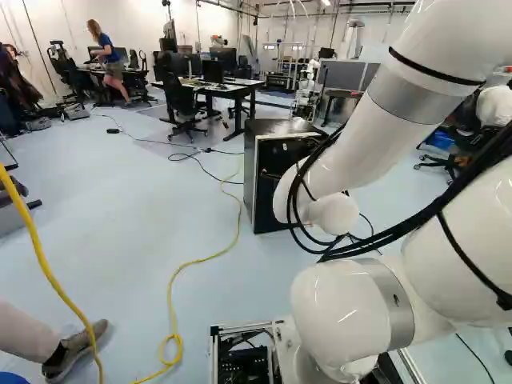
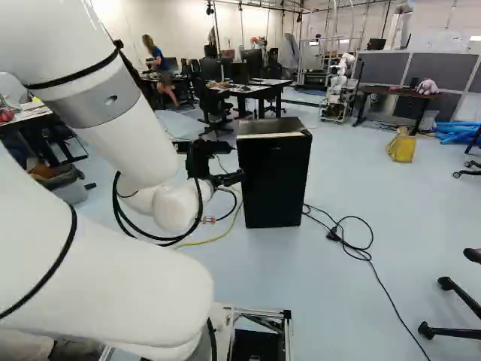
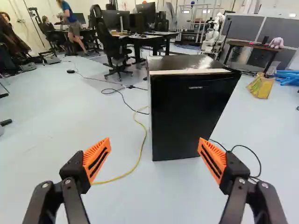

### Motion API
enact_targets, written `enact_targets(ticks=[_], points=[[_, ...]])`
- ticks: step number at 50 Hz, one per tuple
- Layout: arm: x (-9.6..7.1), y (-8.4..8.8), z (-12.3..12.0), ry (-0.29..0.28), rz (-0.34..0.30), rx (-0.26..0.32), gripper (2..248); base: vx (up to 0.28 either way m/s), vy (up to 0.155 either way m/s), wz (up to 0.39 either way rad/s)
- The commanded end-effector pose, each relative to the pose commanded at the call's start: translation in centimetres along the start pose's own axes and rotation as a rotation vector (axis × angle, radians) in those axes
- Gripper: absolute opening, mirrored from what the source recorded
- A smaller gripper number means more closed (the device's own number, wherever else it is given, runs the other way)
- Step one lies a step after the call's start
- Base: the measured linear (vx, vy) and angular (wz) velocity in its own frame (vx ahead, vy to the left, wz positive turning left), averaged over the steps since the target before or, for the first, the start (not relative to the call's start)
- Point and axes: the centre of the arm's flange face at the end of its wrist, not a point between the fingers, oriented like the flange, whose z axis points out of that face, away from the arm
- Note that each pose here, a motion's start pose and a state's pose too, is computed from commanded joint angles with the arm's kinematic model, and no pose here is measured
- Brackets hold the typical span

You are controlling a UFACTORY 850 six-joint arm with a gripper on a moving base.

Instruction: Grab a drink from the fridge

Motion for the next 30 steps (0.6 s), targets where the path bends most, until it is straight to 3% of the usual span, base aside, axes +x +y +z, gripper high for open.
enact_targets(ticks=[30], points=[[0.0,0.0,0.0,0.0,0.0,0.0,247,0.0,0.0,0.0]])
